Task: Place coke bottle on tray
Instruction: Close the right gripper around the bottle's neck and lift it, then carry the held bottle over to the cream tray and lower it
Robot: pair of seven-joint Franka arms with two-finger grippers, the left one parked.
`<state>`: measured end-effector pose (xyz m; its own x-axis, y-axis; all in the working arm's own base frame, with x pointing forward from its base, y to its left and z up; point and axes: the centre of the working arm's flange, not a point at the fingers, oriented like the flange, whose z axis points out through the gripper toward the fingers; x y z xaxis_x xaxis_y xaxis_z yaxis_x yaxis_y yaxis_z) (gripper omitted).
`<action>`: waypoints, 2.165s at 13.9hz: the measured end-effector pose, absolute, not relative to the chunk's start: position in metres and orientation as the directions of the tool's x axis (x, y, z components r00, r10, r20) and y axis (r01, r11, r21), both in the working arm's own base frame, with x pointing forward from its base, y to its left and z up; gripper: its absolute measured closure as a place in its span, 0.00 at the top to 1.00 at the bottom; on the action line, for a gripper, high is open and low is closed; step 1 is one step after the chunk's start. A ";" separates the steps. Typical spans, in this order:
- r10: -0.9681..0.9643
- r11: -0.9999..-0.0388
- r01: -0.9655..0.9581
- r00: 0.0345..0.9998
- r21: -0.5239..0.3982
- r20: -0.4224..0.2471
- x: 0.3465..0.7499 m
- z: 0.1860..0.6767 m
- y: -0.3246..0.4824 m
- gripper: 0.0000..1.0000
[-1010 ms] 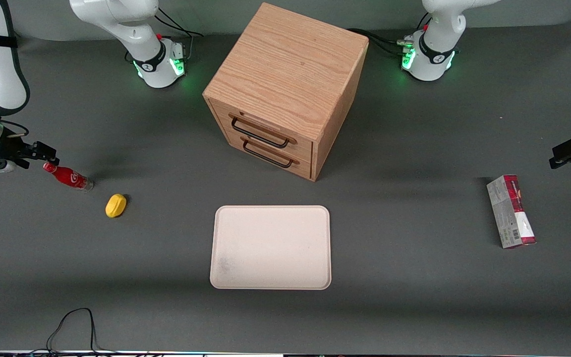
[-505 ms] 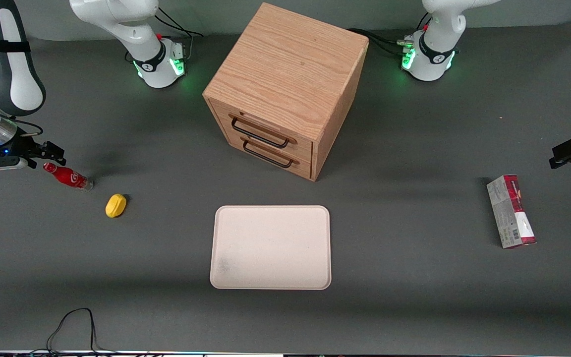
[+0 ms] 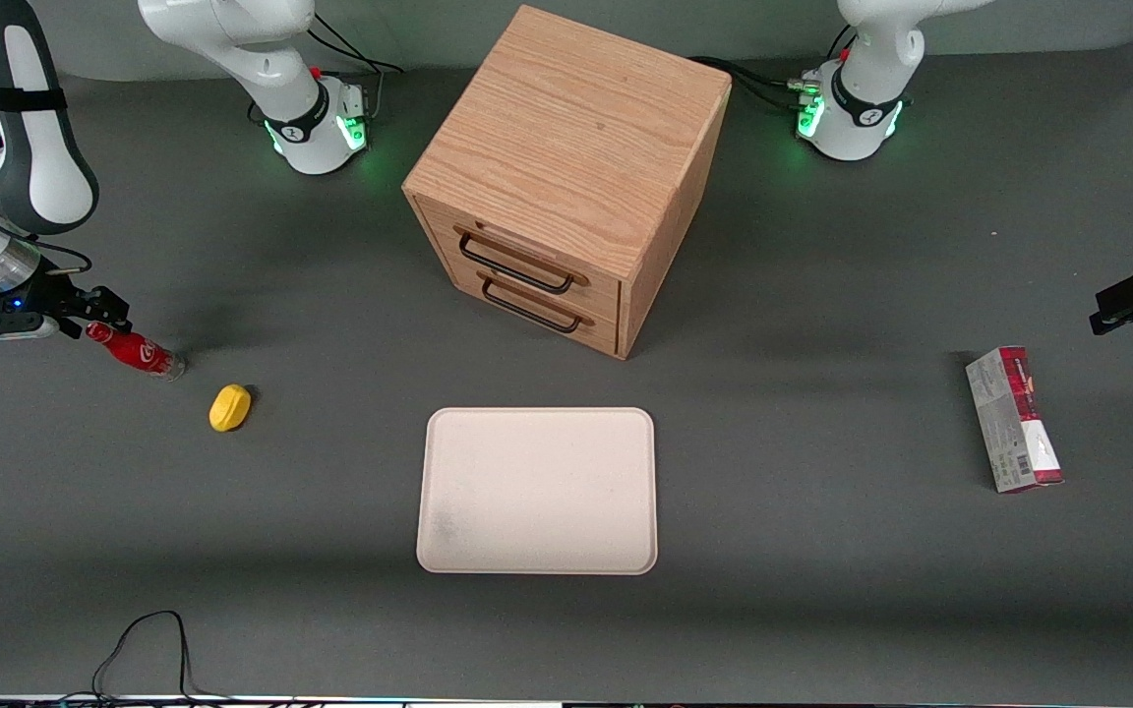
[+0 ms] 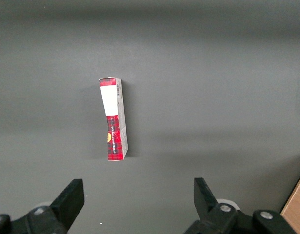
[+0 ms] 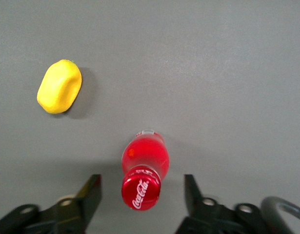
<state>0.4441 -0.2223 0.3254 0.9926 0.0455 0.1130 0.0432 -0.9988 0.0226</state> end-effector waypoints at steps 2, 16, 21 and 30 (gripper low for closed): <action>0.020 -1.000 0.020 0.993 0.001 0.120 0.444 0.323 -0.221 0.47; -0.002 -0.998 0.004 0.995 -0.064 0.097 0.527 0.437 -0.161 0.31; -0.062 -0.995 -0.054 0.994 -0.085 0.091 0.574 0.544 -0.070 0.31; -0.042 -0.997 -0.038 0.998 -0.062 0.052 0.633 0.585 0.141 0.31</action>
